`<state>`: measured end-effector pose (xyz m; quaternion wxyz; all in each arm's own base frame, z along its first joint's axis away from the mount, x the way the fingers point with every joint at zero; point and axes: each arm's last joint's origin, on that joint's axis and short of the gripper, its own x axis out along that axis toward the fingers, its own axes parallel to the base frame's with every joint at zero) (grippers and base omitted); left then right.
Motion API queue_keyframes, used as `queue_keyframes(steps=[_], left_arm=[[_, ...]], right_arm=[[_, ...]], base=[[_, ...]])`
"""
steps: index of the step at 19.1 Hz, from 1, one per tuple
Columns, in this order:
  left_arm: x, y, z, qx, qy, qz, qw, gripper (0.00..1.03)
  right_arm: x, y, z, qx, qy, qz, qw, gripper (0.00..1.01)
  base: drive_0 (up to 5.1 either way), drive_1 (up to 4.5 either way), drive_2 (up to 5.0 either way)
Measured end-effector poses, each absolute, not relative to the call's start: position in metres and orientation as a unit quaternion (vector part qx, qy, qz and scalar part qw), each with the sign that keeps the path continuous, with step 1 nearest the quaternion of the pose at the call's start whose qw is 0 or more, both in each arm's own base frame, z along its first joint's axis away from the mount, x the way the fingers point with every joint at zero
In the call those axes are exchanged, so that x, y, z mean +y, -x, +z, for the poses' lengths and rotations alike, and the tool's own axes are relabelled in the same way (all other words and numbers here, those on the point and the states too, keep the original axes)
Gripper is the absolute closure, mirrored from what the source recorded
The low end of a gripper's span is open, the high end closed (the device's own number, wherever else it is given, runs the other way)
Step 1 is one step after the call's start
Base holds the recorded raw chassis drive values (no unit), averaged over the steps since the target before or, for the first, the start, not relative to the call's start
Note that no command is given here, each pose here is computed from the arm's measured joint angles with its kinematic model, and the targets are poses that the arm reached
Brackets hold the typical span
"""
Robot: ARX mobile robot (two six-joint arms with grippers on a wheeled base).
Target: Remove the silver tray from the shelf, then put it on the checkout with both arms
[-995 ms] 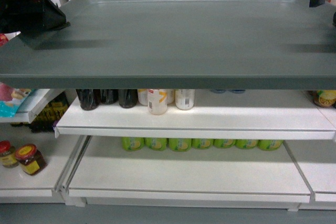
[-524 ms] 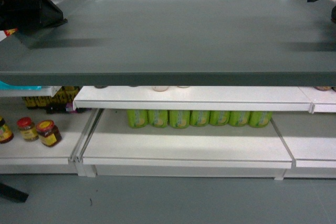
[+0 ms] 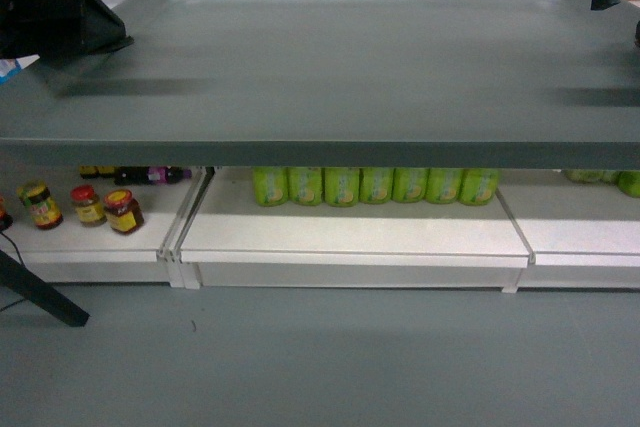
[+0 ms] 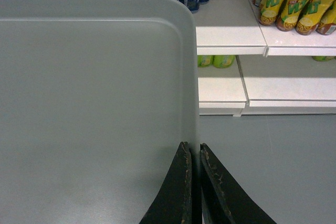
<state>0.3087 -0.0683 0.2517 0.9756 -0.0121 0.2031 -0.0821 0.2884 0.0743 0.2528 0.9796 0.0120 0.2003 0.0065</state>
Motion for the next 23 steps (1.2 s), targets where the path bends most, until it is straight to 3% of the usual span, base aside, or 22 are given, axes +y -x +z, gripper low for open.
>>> queue_keyframes(steps=[23], left_arm=[[-0.0675,-0.3086,0.2529,0.202,0.011,-0.081,0.976,0.99]], right_arm=[[0.0761,-0.2880,0.2531,0.199,-0.012,0.009,0.980,0.99]], base=[[0.1,-3.76,3.9]])
